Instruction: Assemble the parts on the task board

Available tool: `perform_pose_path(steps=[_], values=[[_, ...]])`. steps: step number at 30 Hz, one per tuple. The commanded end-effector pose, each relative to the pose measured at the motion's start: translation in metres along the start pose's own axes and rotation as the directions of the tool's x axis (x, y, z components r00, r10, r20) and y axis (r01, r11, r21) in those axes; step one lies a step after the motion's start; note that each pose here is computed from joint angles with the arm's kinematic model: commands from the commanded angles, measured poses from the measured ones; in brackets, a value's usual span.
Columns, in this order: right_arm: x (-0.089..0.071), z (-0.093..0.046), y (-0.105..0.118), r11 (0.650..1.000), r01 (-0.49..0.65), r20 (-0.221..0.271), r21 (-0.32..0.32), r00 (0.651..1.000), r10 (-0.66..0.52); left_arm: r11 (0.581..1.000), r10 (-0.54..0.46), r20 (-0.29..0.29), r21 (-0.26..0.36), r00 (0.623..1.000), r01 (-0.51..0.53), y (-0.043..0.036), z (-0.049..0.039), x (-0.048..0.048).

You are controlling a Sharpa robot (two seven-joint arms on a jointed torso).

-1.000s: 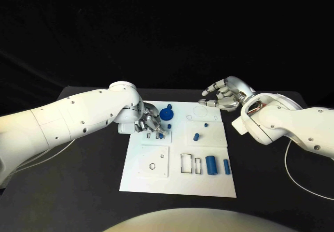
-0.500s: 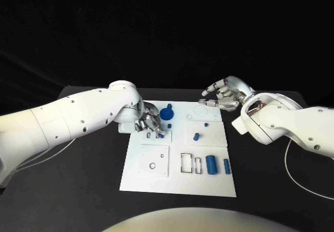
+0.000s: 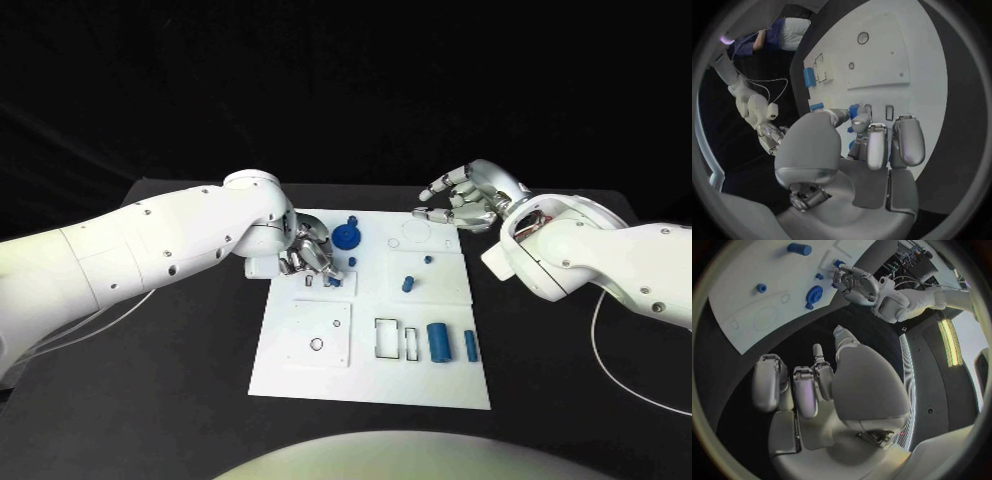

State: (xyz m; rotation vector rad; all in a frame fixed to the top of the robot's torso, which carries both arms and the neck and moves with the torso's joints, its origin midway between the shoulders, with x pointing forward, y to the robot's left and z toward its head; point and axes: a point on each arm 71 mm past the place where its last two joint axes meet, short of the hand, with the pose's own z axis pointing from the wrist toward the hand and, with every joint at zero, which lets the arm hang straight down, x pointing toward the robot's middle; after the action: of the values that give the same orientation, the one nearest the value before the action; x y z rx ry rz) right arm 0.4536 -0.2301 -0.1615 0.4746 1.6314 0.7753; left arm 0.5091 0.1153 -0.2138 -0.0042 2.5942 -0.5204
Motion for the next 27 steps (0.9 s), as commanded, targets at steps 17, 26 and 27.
perform_pose_path(steps=[17, 26, 27], values=[[0.0, -0.001, -0.002, 1.0, 0.014, -0.01, -0.001, 1.0, -0.014, 0.991, -0.125, 0.181, 0.078, 0.976, 0.113, 0.0189, -0.0205, 0.0077], [0.0, -0.001, -0.004, 1.0, 0.016, -0.01, 0.001, 1.0, -0.016, 0.993, -0.108, 0.238, 0.069, 0.965, 0.094, 0.0263, -0.0163, 0.0184], [0.0, -0.001, -0.004, 1.0, 0.016, -0.01, 0.002, 1.0, -0.016, 0.993, -0.108, 0.241, 0.068, 0.964, 0.094, 0.0265, -0.0155, 0.0194]])
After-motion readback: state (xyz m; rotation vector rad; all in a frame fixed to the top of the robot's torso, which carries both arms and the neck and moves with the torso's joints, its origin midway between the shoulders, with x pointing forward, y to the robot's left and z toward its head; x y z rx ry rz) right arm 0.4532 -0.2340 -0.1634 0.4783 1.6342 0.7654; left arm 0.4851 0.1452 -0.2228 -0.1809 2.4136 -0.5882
